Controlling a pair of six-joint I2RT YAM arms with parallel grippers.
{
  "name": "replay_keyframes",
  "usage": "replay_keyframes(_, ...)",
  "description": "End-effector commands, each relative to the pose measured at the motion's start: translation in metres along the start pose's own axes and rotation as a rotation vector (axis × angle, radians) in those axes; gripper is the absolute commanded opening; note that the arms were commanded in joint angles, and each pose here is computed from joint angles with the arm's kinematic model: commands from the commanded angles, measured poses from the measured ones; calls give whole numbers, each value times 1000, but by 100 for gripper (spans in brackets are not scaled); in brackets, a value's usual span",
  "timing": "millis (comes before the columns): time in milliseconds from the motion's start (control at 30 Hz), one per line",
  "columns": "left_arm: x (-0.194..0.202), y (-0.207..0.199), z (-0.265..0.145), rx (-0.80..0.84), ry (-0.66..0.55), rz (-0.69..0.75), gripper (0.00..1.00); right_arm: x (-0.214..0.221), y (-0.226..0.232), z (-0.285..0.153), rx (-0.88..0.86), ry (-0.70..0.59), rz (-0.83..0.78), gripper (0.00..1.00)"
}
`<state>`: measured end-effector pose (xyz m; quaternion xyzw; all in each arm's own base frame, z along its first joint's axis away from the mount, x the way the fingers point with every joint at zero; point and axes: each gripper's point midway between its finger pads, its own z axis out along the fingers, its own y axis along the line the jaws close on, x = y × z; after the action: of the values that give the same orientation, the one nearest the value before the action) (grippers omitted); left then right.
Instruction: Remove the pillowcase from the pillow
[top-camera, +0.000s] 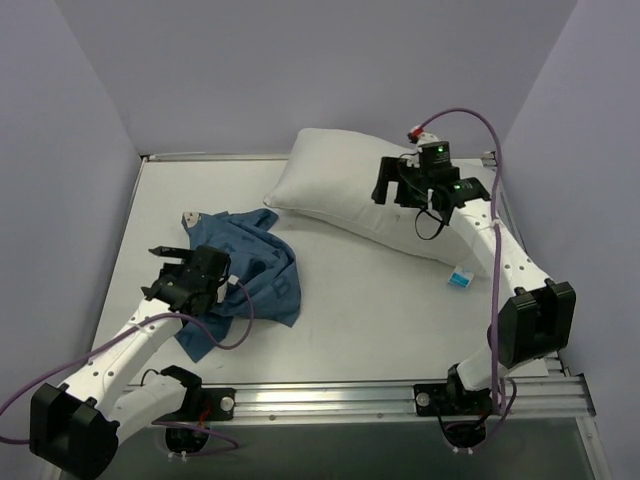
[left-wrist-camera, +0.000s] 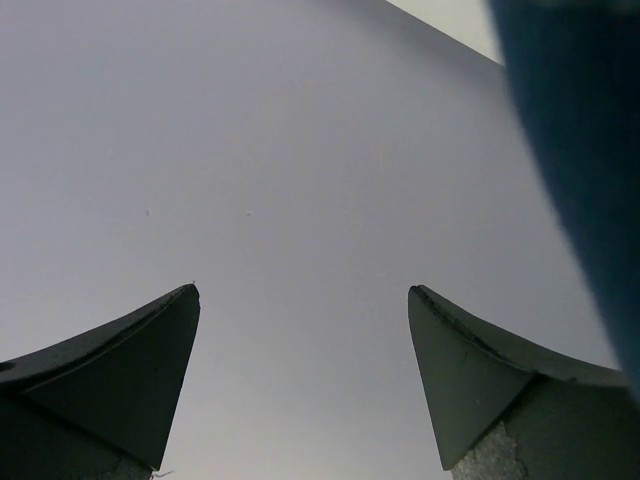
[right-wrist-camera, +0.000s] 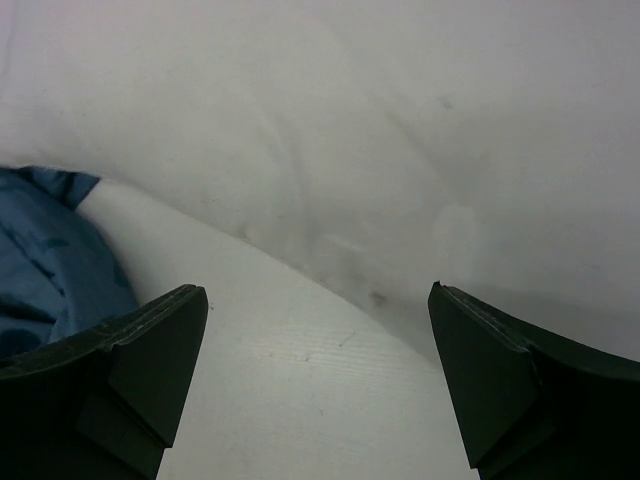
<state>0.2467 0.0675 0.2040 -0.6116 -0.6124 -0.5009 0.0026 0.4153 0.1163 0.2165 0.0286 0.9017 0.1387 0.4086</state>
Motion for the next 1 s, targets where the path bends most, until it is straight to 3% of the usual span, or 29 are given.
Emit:
replay_keyframes(0, 7, 14, -9, -24, -21, -67, 94, 13, 109, -22, -324, 21, -197, 100)
replay_keyframes(33, 6, 11, -10, -4, -34, -86, 94, 43, 157, -30, -444, 75, -276, 100)
replay_keyframes(133, 8, 14, -12, -3, -41, -106, 94, 122, 215, -21, -551, 251, -342, 97)
replay_keyframes(233, 8, 13, -11, -1, -36, -103, 94, 186, 232, 1, -514, 383, -376, 96)
replay_keyframes(400, 6, 17, -11, -7, -43, -109, 94, 212, 234, 36, -446, 425, -304, 94)
replay_keyframes(467, 6, 18, -12, -9, -50, -119, 94, 215, 232, 46, -426, 436, -311, 70)
replay_keyframes(500, 5, 19, -12, -10, -53, -123, 94, 222, 229, 52, -414, 451, -311, 52)
replay_keyframes(533, 6, 20, -13, -11, -59, -136, 94, 228, 218, 57, -376, 459, -307, 11)
replay_keyframes(567, 7, 20, -14, -12, -62, -144, 94, 229, 209, 60, -342, 461, -289, 0)
replay_keyframes(667, 7, 21, -21, 6, -123, -203, 94, 232, 154, 66, -224, 468, -238, 0)
replay_keyframes(700, 8, 14, -25, 41, -150, -232, 94, 215, 133, 63, -191, 435, -191, 0)
replay_keyframes(800, -2, 19, -52, 119, -377, -339, 94, 217, 84, 49, -133, 439, -149, 0)
replay_keyframes(833, -5, 23, -62, 139, -454, -424, 94, 219, 76, 44, -126, 449, -152, 0)
replay_keyframes(867, -13, 41, -84, 135, -609, -509, 94, 223, 77, 39, -145, 462, -163, 0)
replay_keyframes(967, -23, 77, -100, 127, -750, -825, 94, 227, 92, 30, -198, 466, -212, 0)
